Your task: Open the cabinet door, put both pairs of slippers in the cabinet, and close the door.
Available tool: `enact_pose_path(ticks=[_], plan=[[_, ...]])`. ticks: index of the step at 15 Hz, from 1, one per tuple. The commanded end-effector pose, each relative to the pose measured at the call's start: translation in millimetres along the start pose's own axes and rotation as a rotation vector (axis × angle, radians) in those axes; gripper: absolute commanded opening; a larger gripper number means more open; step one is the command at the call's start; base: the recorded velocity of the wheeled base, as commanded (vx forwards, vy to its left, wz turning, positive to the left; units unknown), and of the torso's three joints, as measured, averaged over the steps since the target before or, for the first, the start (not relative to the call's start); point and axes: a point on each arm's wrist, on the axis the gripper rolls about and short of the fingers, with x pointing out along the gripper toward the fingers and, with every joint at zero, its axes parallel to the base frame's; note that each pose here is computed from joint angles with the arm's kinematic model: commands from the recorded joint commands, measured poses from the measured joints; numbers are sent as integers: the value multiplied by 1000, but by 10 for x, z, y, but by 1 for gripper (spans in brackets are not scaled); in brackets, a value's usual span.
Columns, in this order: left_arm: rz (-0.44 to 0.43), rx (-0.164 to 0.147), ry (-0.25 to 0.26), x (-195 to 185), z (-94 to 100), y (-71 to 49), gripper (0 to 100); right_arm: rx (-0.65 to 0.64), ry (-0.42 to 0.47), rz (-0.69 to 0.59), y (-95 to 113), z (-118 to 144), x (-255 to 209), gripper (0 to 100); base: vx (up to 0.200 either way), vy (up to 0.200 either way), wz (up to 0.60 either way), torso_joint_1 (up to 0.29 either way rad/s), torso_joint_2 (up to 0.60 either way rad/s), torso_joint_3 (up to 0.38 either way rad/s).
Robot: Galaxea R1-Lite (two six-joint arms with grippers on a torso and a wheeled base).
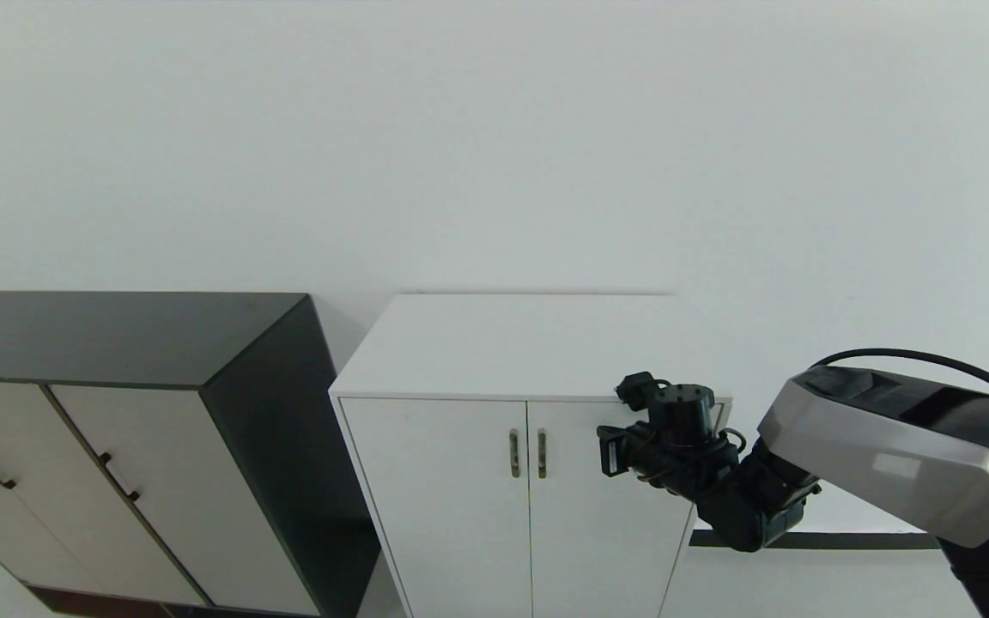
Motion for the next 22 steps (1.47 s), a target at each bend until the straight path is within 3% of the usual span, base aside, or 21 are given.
enact_pose_path(ticks=[1,9,21,22], plan=[[0,0,1,1,0,0,0,1,-2,-3,-17,-9,18,0,0,0,0,0,0,0],[0,0,1,1,0,0,0,0,-6,-9,0,71,-189,0,0,0,0,0,0,0],[0,-6,1,1,0,0,0,-49,-15,-100,-36,34,-2039,0,0,0,0,0,0,0],[0,-6,1,1,0,0,0,-48,-21,-151,-48,20,-2249,0,0,0,0,0,0,0]])
